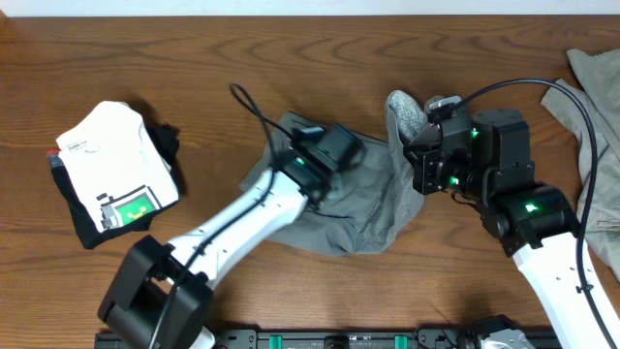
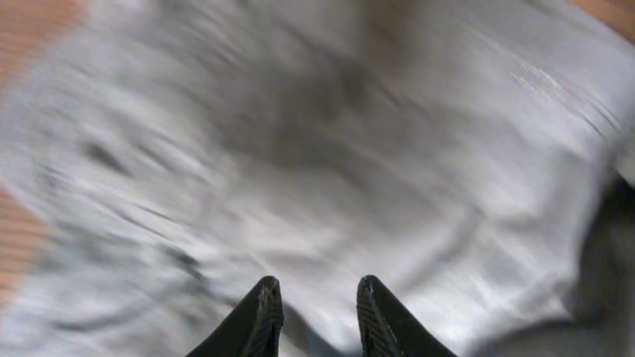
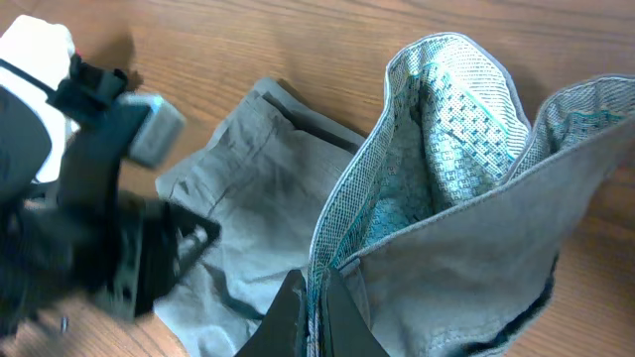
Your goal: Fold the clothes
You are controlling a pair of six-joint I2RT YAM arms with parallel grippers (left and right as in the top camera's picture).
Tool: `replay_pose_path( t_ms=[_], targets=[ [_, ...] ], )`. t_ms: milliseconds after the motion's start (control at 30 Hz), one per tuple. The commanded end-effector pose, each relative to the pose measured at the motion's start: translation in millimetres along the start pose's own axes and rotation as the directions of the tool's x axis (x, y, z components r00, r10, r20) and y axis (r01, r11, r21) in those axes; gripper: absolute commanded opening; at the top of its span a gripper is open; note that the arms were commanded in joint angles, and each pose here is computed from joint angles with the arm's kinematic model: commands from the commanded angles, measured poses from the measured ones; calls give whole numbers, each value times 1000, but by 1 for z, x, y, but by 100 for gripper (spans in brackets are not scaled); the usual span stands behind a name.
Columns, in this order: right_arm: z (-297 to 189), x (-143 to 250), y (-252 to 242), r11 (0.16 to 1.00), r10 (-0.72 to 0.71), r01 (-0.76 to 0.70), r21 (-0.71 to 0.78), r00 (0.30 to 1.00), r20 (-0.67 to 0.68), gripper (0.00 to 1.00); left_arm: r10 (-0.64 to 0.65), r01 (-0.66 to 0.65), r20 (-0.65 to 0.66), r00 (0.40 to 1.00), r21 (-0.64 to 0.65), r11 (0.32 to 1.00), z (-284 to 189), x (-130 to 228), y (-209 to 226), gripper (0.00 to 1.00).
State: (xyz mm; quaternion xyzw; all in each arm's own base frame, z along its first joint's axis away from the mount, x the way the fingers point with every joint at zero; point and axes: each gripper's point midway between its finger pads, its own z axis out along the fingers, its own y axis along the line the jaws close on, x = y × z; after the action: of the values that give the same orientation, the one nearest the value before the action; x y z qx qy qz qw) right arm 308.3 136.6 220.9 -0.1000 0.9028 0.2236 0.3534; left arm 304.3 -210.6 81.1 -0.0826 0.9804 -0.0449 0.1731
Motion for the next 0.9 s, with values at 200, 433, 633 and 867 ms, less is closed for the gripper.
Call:
replay_pose_path(
  t_ms=[200,433,633,867],
  targets=[
    [-21,-26,3,998,-41,40,39,998,48,2,-146,146,13,989,-118,982,19,-54,87,28],
    [-27,-32,4,997,-59,57,49,997,56,2,-228,217,-44,973,-181,959,52,-56,121,29],
    [-27,-30,-1,995,-70,66,71,996,49,2,-235,206,-130,963,-201,958,82,-41,127,29],
    [-28,-35,-5,986,-135,129,103,989,57,2,-230,207,-328,916,-104,973,102,-2,99,28]
  ],
)
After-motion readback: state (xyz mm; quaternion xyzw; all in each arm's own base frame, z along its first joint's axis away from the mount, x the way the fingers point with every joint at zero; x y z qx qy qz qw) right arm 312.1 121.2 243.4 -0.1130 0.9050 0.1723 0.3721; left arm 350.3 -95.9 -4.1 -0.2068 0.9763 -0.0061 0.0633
